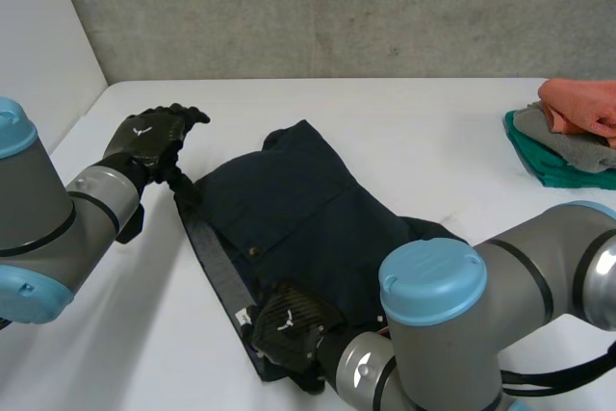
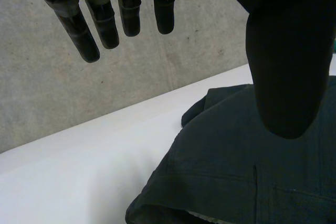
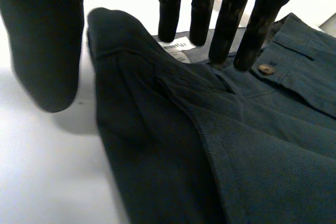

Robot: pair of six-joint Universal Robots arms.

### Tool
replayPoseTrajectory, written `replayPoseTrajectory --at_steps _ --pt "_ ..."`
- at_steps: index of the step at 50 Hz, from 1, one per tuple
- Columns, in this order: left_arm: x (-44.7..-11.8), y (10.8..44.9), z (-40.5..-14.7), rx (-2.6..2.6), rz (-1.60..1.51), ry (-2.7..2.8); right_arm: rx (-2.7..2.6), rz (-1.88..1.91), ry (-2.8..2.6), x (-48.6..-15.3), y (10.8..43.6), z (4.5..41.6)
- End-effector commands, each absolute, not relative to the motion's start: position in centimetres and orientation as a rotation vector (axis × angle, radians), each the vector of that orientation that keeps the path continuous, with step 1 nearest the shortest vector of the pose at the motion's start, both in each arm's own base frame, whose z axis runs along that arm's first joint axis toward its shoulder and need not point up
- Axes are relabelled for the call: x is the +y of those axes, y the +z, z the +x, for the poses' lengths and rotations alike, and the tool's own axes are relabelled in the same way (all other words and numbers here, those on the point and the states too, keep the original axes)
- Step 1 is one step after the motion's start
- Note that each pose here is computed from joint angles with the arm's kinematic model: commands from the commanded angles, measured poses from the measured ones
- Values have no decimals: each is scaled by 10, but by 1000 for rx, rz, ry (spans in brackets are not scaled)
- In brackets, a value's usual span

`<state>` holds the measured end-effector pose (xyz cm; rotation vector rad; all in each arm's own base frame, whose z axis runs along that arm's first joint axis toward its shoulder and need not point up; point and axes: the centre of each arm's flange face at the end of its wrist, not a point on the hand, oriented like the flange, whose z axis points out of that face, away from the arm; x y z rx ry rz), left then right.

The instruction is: Fold the laundry.

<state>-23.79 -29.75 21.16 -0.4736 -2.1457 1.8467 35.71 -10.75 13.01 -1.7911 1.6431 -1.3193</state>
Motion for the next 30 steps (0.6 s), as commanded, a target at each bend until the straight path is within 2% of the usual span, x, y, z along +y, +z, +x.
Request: replayPoseTrajectory --at_steps 1,9,13,17,19,20,21,26,30 --pt "-297 212 -237 -2147 -471 1849 1614 -1781 -1372 -117 124 369" --pt "-296 215 -236 -2142 -469 1857 1524 -1716 -1515 -130 152 389" --pt "-296 222 -236 -2124 -463 1882 1422 -1614 -1662 -138 196 406" --pt "-299 236 -227 -2098 -435 1940 1271 -1353 -1867 -157 277 421" --pt "-303 250 -217 -2078 -401 1999 1216 -1254 -1912 -162 301 425" --pt "-305 258 -211 -2063 -380 2034 1152 -1138 -1963 -168 328 428" --pt "-305 262 -207 -2055 -367 2054 1127 -1091 -1985 -171 338 428" --pt "-310 296 -178 -1983 -237 2243 1010 -737 -2200 -208 413 401" --pt "-312 317 -158 -1912 -109 2397 1024 -599 -2281 -229 426 381"
